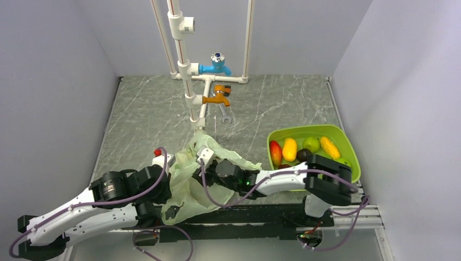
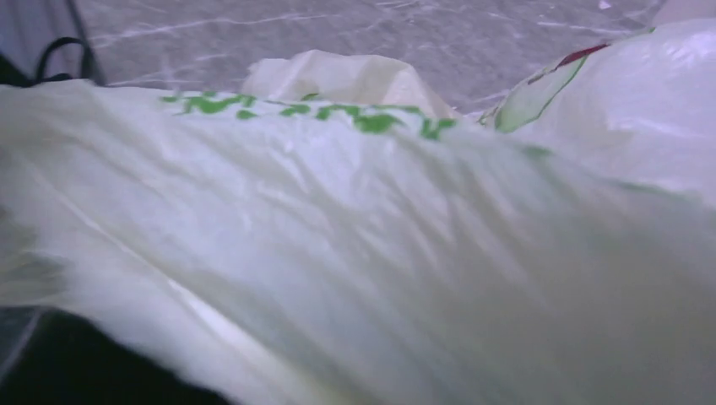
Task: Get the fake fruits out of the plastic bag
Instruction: Take out the fake fruit from the plastic bag.
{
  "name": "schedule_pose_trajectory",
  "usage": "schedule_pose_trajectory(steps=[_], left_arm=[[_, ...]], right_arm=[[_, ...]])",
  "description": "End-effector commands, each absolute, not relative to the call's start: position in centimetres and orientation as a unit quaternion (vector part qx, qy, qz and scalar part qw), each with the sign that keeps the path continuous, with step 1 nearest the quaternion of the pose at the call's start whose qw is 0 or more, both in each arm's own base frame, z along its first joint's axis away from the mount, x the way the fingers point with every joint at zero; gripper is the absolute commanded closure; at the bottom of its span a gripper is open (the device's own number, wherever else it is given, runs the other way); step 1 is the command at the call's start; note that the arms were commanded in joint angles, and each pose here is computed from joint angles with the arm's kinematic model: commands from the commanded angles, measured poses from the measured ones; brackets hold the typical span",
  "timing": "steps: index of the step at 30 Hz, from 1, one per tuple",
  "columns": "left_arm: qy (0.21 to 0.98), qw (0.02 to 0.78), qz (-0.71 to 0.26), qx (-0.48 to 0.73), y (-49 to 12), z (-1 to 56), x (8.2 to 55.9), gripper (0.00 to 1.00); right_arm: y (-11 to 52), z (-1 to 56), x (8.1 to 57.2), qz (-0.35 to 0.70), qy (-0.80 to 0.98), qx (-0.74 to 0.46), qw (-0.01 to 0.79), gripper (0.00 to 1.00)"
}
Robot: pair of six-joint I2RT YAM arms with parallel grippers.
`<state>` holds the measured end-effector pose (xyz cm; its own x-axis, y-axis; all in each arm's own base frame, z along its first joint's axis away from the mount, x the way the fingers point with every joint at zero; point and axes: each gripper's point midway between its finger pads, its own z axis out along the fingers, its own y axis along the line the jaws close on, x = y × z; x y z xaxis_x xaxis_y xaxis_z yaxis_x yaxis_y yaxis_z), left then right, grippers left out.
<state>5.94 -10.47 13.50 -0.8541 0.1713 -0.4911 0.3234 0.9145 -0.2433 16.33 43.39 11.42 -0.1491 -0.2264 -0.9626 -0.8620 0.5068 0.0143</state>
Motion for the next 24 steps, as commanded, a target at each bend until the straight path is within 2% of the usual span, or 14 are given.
schedule_pose_trajectory(steps=[1,14,19,24], left_arm=[[0.944,0.252,-0.172,0.125,-10.7,13.9,6.3,1.00],[0.938,0.267,-0.187,0.113,-10.7,14.7,6.5,1.00],[0.927,0.290,-0.214,0.106,-11.1,15.8,6.9,1.00],[0.928,0.281,-0.215,0.114,-11.4,15.4,6.7,1.00]], right_arm=[[42.4,12.5,13.3,0.363,0.707,-0.390,0.465,0.89],[40.8,13.2,6.3,0.477,0.693,-0.429,0.331,0.91],[41.4,15.4,3.2,0.541,0.664,-0.441,0.269,0.92],[41.0,18.8,2.8,0.588,0.642,-0.410,0.272,0.93]])
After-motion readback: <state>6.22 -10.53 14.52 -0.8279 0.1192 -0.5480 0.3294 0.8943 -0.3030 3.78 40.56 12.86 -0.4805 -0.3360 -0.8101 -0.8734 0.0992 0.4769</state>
